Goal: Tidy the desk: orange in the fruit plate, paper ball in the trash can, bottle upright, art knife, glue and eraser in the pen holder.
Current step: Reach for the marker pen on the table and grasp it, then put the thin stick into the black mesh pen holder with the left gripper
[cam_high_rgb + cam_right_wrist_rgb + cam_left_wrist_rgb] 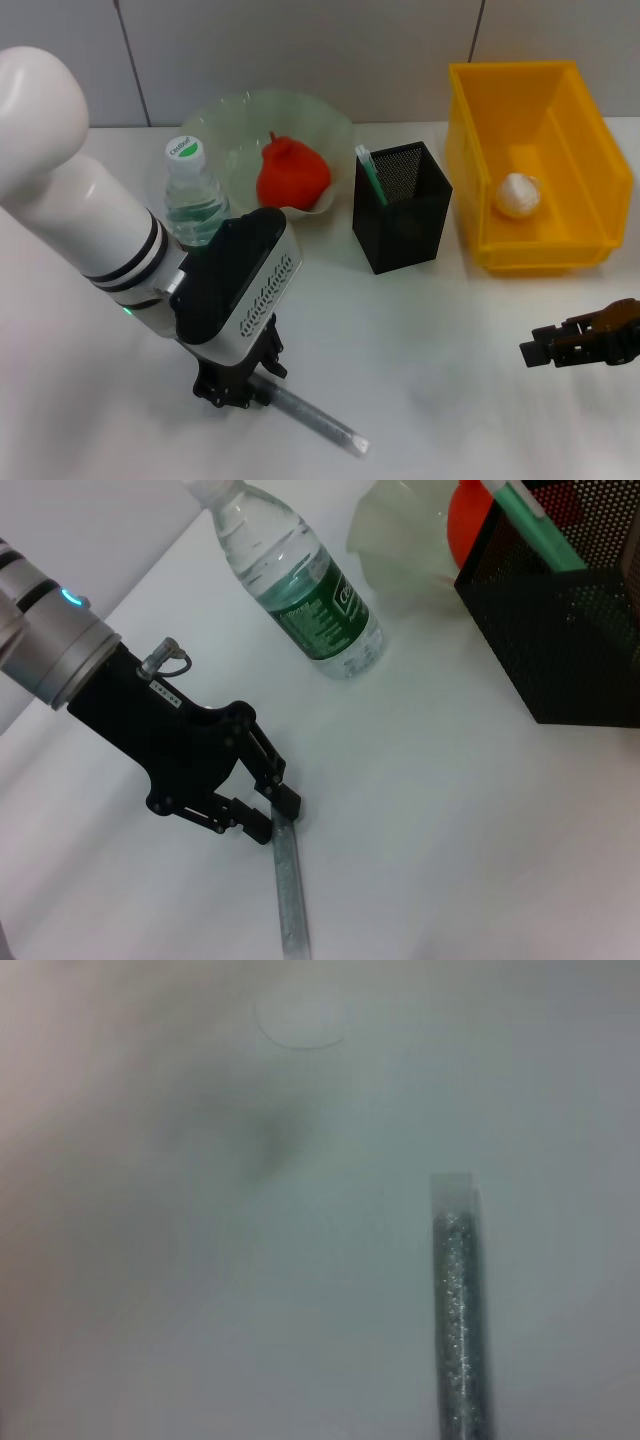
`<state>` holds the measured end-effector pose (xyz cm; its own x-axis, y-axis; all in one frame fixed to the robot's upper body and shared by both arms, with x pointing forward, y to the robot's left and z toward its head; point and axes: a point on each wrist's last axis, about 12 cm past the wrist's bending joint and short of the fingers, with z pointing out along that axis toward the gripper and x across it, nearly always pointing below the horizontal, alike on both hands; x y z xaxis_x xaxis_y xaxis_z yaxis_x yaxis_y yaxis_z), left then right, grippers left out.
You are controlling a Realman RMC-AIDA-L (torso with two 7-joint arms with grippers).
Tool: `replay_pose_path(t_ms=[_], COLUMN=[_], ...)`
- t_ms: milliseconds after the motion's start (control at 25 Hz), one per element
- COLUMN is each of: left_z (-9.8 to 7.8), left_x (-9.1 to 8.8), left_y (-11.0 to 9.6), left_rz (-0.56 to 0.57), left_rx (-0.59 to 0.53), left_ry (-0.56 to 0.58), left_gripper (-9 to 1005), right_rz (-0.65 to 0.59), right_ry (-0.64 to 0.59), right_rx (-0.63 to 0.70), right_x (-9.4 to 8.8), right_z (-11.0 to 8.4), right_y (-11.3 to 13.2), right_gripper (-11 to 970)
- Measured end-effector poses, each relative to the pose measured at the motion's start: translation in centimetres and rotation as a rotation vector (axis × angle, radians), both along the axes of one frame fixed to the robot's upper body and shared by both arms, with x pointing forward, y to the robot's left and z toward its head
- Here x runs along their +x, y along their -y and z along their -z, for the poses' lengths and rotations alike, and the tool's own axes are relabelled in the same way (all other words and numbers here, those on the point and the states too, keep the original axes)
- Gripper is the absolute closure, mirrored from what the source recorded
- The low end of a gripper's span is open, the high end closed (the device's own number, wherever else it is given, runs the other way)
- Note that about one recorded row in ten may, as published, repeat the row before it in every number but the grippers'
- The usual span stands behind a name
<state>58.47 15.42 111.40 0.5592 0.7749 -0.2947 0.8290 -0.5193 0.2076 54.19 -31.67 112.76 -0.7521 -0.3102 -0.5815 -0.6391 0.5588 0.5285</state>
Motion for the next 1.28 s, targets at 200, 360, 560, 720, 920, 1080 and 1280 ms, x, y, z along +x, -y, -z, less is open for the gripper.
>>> replay_pose_path(t_ms=[200,360,560,720,920,1080,1280], left_z=[0.3,0.4,0.3,0.4,0.2,-0.9,-3.7], left_x=[0.0,0.0,0.1,0.0,-0.2,0.0,0.4], left_y=[-0.1,-0.1,-0.1,0.0,-0.1,-0.6,-2.2], left_rz=[-0.006,-0.004,-0.001,0.011,0.02,-0.004,-0.078], left_rx=[0.004,0.012,0.017,0.029,0.036,-0.019,-0.146], left_ry=[-0.005,-0.007,-0.004,-0.003,-0.019,-0.036,-0.05], left_gripper=[674,701,707,719,813,849,842], right_rz=[0.005,0.007,0.007,0.016,0.024,0.026,0.031], right_ry=[0.003,0.005,0.004,0.009,0.009,0.008,0.007], right_rx=[-0.002,-0.005,-0.005,-0.01,-0.013,-0.012,-0.008], right_x=[0.1,0.1,0.1,0.2,0.2,0.1,0.1], right_z=[0.0,0.0,0.0,0.1,0.2,0.3,0.3], right_y=[0.0,0.0,0.0,0.1,0.2,0.2,0.3], right_gripper=[507,506,506,506,506,506,506])
